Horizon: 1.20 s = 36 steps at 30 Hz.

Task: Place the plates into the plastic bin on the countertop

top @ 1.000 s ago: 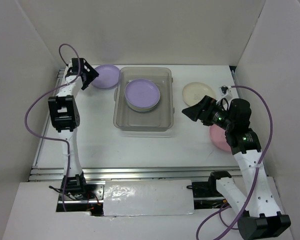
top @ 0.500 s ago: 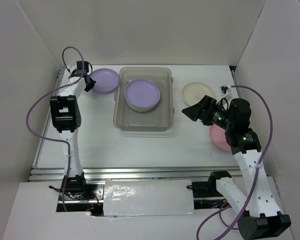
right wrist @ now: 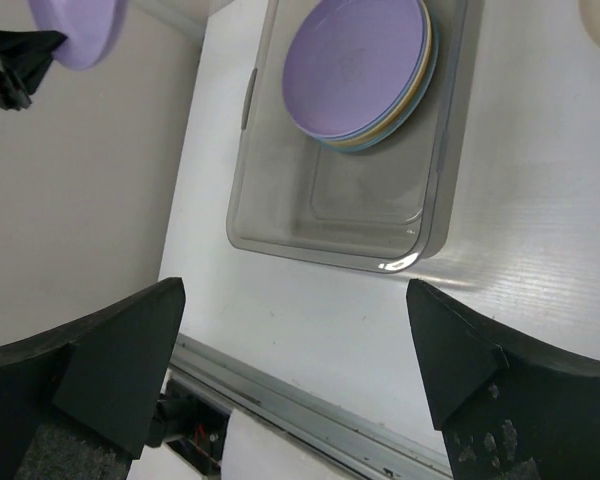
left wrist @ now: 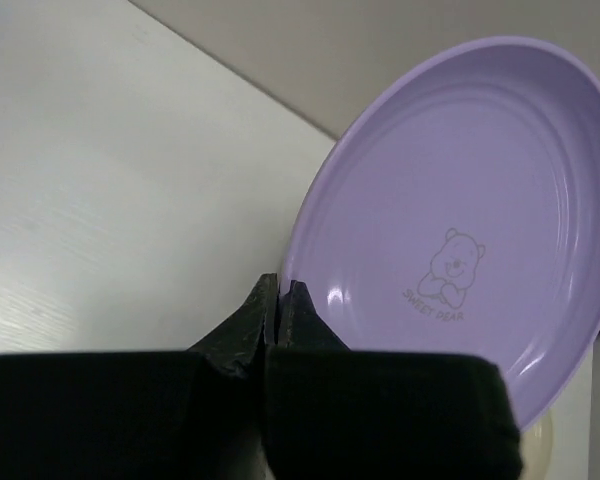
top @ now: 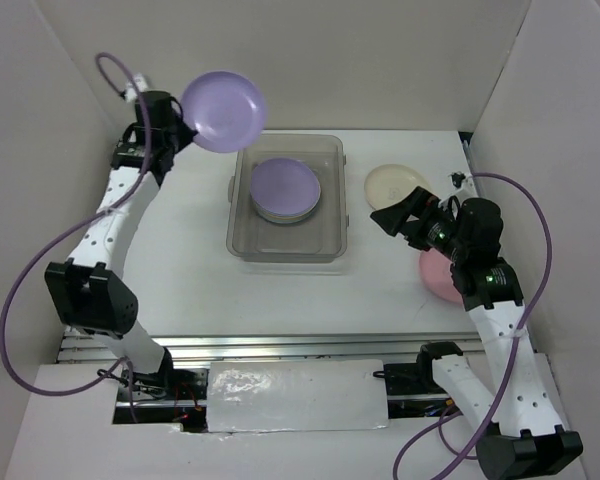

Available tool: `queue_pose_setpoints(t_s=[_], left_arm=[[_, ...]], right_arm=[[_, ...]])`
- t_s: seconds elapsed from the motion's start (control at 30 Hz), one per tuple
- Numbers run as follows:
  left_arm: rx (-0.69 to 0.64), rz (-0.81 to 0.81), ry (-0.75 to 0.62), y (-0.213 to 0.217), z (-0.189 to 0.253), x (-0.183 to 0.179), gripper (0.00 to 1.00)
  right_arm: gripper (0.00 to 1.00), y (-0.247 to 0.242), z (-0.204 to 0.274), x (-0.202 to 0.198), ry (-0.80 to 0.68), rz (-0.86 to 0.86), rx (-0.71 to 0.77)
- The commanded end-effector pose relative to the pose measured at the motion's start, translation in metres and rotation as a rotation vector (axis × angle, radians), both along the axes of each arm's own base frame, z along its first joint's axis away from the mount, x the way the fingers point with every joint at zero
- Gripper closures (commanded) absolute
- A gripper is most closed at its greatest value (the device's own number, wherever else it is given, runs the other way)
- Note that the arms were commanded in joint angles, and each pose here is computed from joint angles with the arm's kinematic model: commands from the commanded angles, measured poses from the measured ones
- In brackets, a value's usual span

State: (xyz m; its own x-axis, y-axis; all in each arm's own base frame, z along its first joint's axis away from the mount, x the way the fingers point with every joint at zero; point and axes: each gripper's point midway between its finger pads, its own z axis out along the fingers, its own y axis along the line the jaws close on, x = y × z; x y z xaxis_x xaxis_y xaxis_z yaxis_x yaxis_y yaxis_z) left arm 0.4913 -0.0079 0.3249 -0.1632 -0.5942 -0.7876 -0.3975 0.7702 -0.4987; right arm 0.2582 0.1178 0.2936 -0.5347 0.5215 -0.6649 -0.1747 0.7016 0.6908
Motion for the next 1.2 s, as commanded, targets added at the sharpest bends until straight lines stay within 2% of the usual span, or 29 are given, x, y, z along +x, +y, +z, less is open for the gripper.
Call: queue_pose_setpoints(t_s=[0.0,0.03,0.13,0.2,0.23,0.27,0.37,0.6,0.63,0.7,0.73,0.77,0.8,0.9,0.93,1.03,1.13,1.17], left_arm=[[0.024,-0.258,0.194,-0.074,-0.075,0.008,1.0],[0.019,-0.323,0.203,-0.096,-0.079,0.007,1.0],[0.052,-0.404,0.233,-0.128,-0.09,0.019,1.0],[0.07,-0.444,0.284,-0.141,-0.114,0.028,1.0],[0.065,-0.472,0.272,-0.152,-0.108,0.033,1.0],[0.064,-0.492,0.305,-0.157,-0.126,0.037,1.0],[0.048,-0.519,0.331,-0.167,-0.14,0.046,1.0],[0.032,-0.538,0.342,-0.179,-0.153,0.053,1.0],[0.027,-0.536,0.342,-0.179,-0.152,0.054,0.91],[0.027,-0.529,0.36,-0.179,-0.154,0.051,0.67],[0.029,-0.525,0.362,-0.18,-0.153,0.049,0.37],[0.043,-0.506,0.338,-0.177,-0.141,0.047,0.15],[0.05,-0.503,0.33,-0.178,-0.138,0.044,0.01],[0.054,-0.512,0.267,-0.18,-0.104,0.032,0.01],[0.058,-0.506,0.212,-0.177,-0.076,0.024,0.01],[0.074,-0.496,0.144,-0.168,-0.029,0.002,0.01],[0.104,-0.457,0.117,-0.148,0.016,-0.034,0.01],[0.112,-0.46,0.136,-0.144,0.013,-0.046,0.01]], right_arm=[[0.0,-0.012,0.018,0.001,-0.036,-0.091,0.019],[0.0,-0.012,0.021,-0.002,-0.043,-0.091,0.024],[0.0,-0.011,0.034,-0.012,-0.063,-0.085,0.041],[0.0,-0.013,0.038,-0.014,-0.074,-0.094,0.04],[0.0,-0.013,0.039,-0.016,-0.069,-0.096,0.04],[0.0,-0.013,0.04,-0.017,-0.068,-0.095,0.039],[0.0,-0.014,0.038,-0.018,-0.061,-0.096,0.033],[0.0,-0.014,0.034,-0.017,-0.053,-0.098,0.021],[0.0,-0.014,0.034,-0.017,-0.053,-0.096,0.02],[0.0,-0.014,0.035,-0.017,-0.054,-0.092,0.02],[0.0,-0.014,0.035,-0.017,-0.052,-0.092,0.017],[0.0,-0.015,0.033,-0.016,-0.048,-0.095,0.012],[0.0,-0.015,0.033,-0.015,-0.045,-0.1,0.01],[0.0,-0.023,0.031,-0.009,-0.027,-0.149,-0.004],[0.0,-0.026,0.03,-0.007,-0.019,-0.172,-0.009],[0.0,-0.042,0.025,0.008,0.015,-0.265,-0.037],[0.0,-0.076,0.009,0.042,0.098,-0.445,-0.104],[0.0,-0.092,-0.005,0.062,0.158,-0.519,-0.132]])
